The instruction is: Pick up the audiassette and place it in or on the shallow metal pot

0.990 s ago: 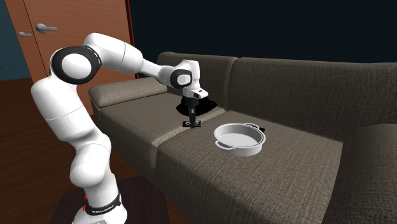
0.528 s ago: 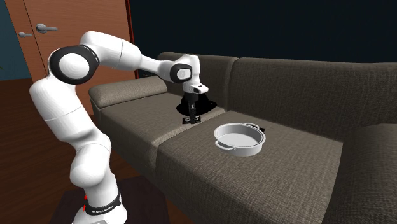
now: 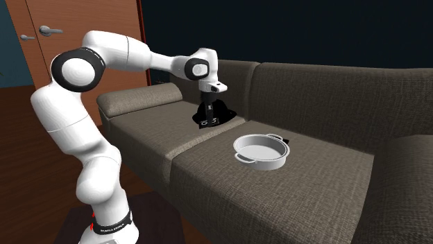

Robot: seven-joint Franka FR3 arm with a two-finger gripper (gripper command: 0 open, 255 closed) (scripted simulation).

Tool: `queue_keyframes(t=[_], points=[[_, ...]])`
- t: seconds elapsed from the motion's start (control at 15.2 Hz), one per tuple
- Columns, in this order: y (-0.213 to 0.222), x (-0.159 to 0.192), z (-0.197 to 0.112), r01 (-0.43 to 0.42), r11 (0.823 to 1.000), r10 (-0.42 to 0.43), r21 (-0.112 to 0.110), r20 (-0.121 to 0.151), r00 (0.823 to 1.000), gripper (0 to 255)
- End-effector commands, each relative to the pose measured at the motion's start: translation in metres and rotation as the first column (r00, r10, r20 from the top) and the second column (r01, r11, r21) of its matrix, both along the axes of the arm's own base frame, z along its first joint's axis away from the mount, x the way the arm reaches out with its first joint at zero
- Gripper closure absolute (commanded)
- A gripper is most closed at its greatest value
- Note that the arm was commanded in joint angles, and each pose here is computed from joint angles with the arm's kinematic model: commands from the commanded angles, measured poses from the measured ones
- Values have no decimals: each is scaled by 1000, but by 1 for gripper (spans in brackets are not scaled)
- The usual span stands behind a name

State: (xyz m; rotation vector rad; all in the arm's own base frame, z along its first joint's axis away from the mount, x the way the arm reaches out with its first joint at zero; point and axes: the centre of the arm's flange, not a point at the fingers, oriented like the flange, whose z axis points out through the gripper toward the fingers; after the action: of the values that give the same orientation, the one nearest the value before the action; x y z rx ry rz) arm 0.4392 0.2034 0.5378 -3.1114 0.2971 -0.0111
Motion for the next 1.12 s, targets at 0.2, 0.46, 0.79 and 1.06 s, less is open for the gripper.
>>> queue_keyframes(t=[0.2, 0.46, 0.79, 1.06], points=[[0, 0, 27, 0, 1000, 0, 0, 0, 1000, 255], [0, 0, 48, 0, 1000, 0, 0, 0, 1000, 255], [-45, 27, 52, 0, 1000, 0, 0, 0, 1000, 255], [-91, 53, 53, 0, 1000, 0, 0, 0, 1000, 255]])
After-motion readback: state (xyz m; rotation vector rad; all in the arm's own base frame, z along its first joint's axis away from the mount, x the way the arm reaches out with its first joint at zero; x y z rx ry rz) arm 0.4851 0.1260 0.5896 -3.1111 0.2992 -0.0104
